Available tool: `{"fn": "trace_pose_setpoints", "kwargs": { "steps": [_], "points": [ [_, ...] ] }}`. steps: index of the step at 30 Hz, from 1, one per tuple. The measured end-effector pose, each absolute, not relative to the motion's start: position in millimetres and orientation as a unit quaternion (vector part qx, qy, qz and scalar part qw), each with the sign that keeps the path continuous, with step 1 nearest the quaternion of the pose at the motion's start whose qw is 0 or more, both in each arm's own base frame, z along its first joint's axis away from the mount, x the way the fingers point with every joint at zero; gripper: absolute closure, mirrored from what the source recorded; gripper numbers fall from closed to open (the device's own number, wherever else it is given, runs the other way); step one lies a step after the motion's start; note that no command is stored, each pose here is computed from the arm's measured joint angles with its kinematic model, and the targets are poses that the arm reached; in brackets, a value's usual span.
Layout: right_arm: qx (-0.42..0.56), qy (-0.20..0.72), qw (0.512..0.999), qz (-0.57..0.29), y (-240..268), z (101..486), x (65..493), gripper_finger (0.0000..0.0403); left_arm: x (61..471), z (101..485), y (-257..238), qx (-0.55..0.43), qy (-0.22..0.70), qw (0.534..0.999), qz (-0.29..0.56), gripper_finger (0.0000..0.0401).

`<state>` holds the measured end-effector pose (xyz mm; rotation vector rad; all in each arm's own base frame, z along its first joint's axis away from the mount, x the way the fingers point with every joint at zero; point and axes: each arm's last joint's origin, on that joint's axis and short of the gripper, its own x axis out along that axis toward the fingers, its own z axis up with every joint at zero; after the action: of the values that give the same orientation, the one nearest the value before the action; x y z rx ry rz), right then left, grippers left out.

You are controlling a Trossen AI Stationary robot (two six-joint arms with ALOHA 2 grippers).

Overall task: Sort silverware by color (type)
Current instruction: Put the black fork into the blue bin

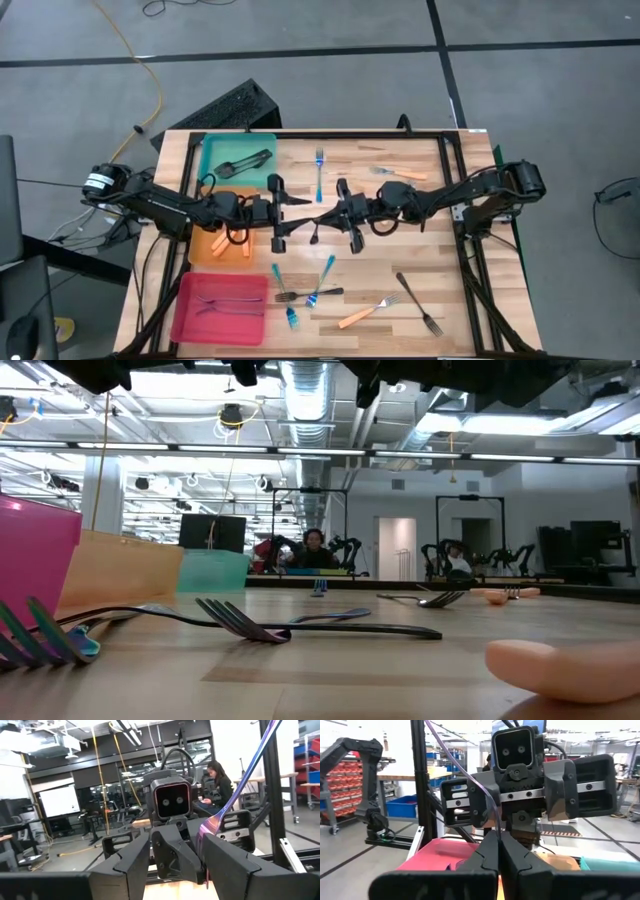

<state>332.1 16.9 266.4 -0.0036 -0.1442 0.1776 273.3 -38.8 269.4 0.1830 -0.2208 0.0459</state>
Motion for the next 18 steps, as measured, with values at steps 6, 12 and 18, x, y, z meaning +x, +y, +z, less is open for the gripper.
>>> {"fn": "trace_pose_setpoints", "kwargs": {
  "steps": [6,12,18],
  "points": [
    [-0.030,-0.070,0.996,0.044,18,289,316,0.0383,274,268,-41,0.095,-0.106,0.990,0.001,0.0227],
    [-0.035,-0.053,0.997,0.035,11,292,310,0.0383,273,270,-38,0.101,-0.117,0.988,0.017,0.0227],
    [-0.017,-0.017,0.999,0.046,16,268,325,0.0383,273,272,-36,0.100,-0.125,0.987,0.022,0.0227]
  ]
}}
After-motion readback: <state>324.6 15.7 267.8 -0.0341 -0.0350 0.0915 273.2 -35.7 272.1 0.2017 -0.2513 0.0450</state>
